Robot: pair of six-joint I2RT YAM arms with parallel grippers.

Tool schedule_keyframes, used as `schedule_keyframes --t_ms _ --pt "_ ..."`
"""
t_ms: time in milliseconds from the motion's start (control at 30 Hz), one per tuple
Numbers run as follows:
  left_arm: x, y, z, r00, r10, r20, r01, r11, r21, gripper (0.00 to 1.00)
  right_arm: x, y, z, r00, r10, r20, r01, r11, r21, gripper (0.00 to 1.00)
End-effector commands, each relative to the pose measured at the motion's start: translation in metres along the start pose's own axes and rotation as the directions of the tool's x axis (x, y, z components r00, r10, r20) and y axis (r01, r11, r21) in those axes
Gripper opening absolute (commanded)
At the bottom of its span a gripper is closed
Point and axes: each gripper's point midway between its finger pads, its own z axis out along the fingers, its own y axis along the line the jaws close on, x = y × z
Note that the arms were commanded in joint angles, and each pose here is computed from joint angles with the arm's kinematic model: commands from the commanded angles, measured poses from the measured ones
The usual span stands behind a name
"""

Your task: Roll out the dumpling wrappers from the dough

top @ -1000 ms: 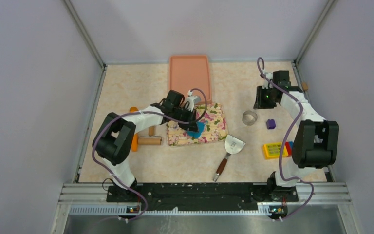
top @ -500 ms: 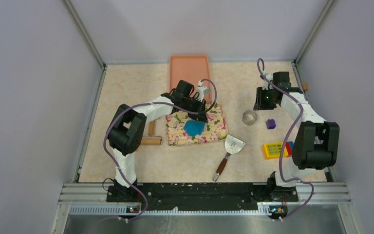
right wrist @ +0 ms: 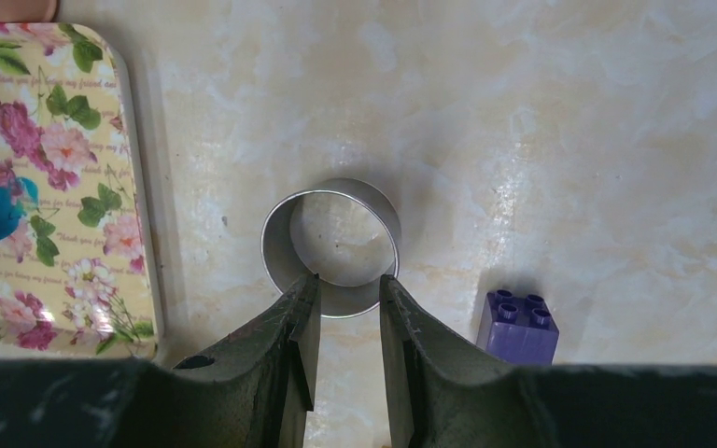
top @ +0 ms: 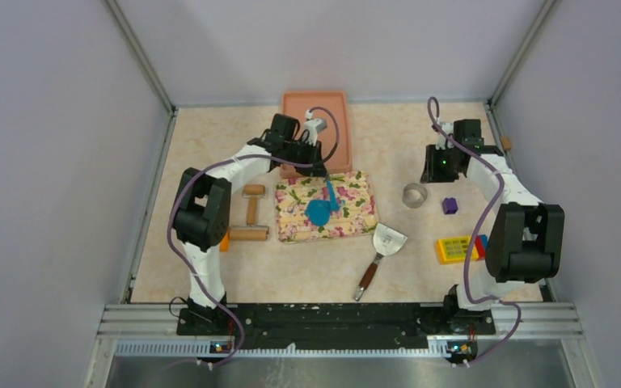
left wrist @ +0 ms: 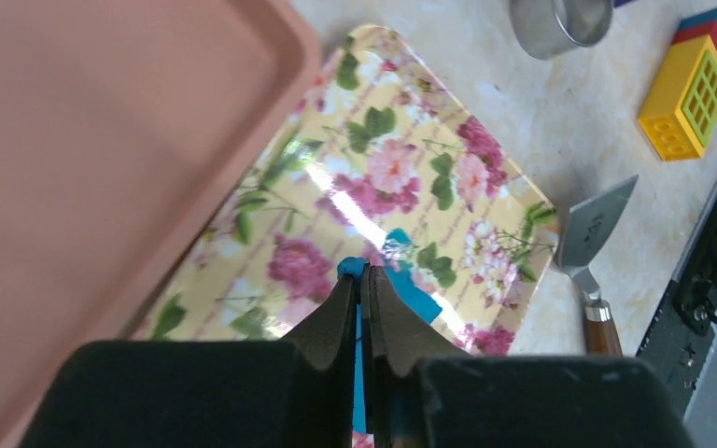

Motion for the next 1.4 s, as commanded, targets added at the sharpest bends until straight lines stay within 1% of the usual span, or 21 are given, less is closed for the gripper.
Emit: schedule_keyframes --t_ms 0,167,233,267,333,367,433,467,533,633,733,800,967,1067,1100,1133,1167,1200,1233,1300,1367 --pt "-0.026 0.024 -0.025 0.997 0.025 0.068 -0.022 0.998 -0.057 0.06 -0.015 0.005 -0.012 0.998 0.004 0.062 -0.003 1.0 -0.017 0.31" --pt "-0.016 0.032 -0.047 0.997 -0.01 0.075 0.016 0.997 -0.076 0.06 -0.018 0.007 -0.012 0.998 0.004 0.066 -0.002 0.999 -0.034 0.31" --pt "-0.007 0.033 -0.054 0.997 -0.029 0.071 0.034 0.996 -0.079 0.06 -0.023 0.015 -0.015 0.997 -0.003 0.079 0.009 0.997 -0.072 0.31" --pt "-0.003 0.032 -0.058 0.997 -0.036 0.07 0.042 0.996 -0.08 0.06 -0.027 0.023 -0.018 0.996 -0.012 0.09 0.023 0.993 -0.115 0.31" --pt "0.003 0.03 -0.064 0.996 -0.05 0.072 0.055 0.995 -0.081 0.06 -0.035 0.043 -0.023 0.991 -0.07 0.115 0.091 0.976 -0.197 0.33" --pt "0.006 0.028 -0.066 0.996 -0.057 0.071 0.062 0.995 -0.077 0.06 -0.038 0.061 -0.024 0.983 -0.132 0.126 0.159 0.959 -0.234 0.35" --pt "0.012 0.022 -0.069 0.995 -0.076 0.069 0.081 0.995 -0.066 0.06 -0.037 0.099 -0.026 0.946 -0.283 0.155 0.319 0.893 -0.317 0.38" --pt "0.015 0.02 -0.069 0.994 -0.088 0.07 0.093 0.994 -0.058 0.06 -0.036 0.117 -0.027 0.918 -0.356 0.174 0.396 0.846 -0.358 0.38" --pt "0.022 0.017 -0.069 0.991 -0.114 0.067 0.118 0.992 -0.047 0.06 -0.026 0.155 -0.026 0.845 -0.491 0.214 0.532 0.725 -0.438 0.39" --pt "0.031 0.015 -0.068 0.989 -0.137 0.059 0.139 0.989 -0.04 0.07 -0.01 0.195 -0.015 0.74 -0.624 0.249 0.649 0.567 -0.507 0.41" --pt "0.035 0.013 -0.069 0.987 -0.149 0.058 0.151 0.988 -0.033 0.07 0.005 0.222 0.004 0.665 -0.702 0.255 0.695 0.457 -0.556 0.44" --pt "0.038 0.011 -0.069 0.985 -0.164 0.059 0.166 0.986 -0.026 0.07 0.01 0.234 0.014 0.635 -0.729 0.257 0.705 0.41 -0.579 0.47" --pt "0.05 0.009 -0.071 0.98 -0.188 0.058 0.19 0.982 -0.02 0.08 0.019 0.245 0.036 0.622 -0.734 0.275 0.702 0.366 -0.611 0.52" --pt "0.056 0.009 -0.072 0.979 -0.196 0.058 0.197 0.98 -0.02 0.08 0.025 0.249 0.044 0.581 -0.755 0.304 0.727 0.313 -0.611 0.54" --pt "0.057 0.009 -0.071 0.978 -0.202 0.059 0.204 0.979 -0.017 0.1 0.029 0.25 0.047 0.566 -0.763 0.313 0.736 0.296 -0.609 0.54" --pt "0.057 0.007 -0.071 0.976 -0.211 0.059 0.212 0.977 -0.007 0.17 0.03 0.252 0.05 0.55 -0.769 0.325 0.748 0.282 -0.601 0.54" --pt "0.056 0.006 -0.072 0.973 -0.221 0.064 0.221 0.975 0.001 0.27 0.032 0.254 0.053 0.535 -0.774 0.338 0.76 0.267 -0.592 0.55" --pt "0.055 0.007 -0.073 0.966 -0.247 0.07 0.247 0.969 0.003 0.39 0.034 0.256 0.055 0.518 -0.78 0.352 0.772 0.25 -0.585 0.55" --pt "0.054 0.008 -0.075 0.96 -0.27 0.078 0.27 0.963 0.006 0.45 0.037 0.257 0.057 0.498 -0.787 0.364 0.784 0.228 -0.578 0.55" --pt "0.055 0.013 -0.08 0.944 -0.316 0.092 0.317 0.949 0.005 0.54 0.043 0.259 0.062 0.443 -0.807 0.39 0.812 0.178 -0.555 0.55" --pt "0.055 0.022 -0.087 0.926 -0.362 0.11 0.365 0.931 -0.007 0.58 0.05 0.26 0.064 0.386 -0.824 0.415 0.834 0.119 -0.539 0.55"
